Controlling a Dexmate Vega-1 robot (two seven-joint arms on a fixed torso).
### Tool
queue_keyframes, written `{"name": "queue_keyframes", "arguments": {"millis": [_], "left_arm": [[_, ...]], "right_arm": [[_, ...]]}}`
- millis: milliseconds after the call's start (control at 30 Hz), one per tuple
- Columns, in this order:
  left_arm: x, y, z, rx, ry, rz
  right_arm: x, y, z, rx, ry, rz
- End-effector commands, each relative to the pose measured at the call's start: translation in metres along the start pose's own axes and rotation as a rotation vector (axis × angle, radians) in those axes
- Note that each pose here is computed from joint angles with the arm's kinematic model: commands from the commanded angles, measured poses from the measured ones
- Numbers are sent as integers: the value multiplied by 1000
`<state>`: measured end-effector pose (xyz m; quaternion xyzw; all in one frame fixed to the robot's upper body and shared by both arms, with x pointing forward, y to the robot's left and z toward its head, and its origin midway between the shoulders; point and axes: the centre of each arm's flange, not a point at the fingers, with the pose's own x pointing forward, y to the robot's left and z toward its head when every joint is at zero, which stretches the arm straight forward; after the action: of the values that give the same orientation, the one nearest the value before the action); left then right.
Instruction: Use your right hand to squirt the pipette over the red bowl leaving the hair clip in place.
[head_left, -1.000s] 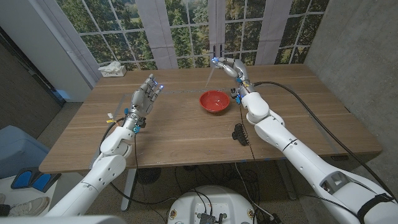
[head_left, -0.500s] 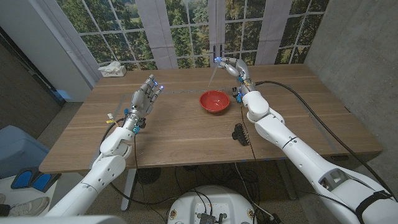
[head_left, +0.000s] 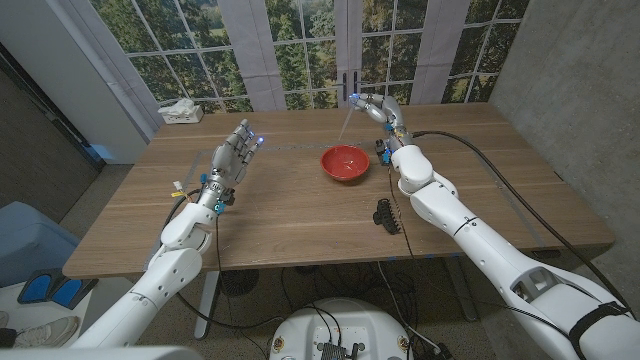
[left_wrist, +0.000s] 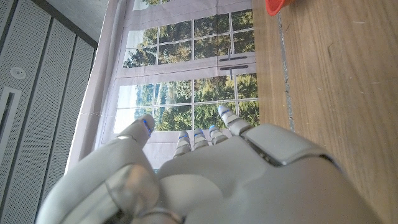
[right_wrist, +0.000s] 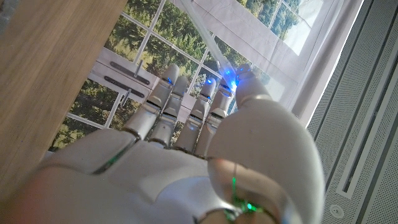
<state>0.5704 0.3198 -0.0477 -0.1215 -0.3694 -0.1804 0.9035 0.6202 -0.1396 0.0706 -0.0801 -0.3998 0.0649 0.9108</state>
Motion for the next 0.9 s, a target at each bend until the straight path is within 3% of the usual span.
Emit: {"name": "queue_keyframes", "arguments": {"millis": [33,500,900], "left_arm": [[4,-2,-1,3,6,-8],[8,-2,0,4,9,-12],[9,0,1,4,12,-11]], "right_arm": [[1,-5,-4,1,8,-19],[-1,-5,-6,13,-26,-53],[-3,5,-6,-9,-58,-57]]}}
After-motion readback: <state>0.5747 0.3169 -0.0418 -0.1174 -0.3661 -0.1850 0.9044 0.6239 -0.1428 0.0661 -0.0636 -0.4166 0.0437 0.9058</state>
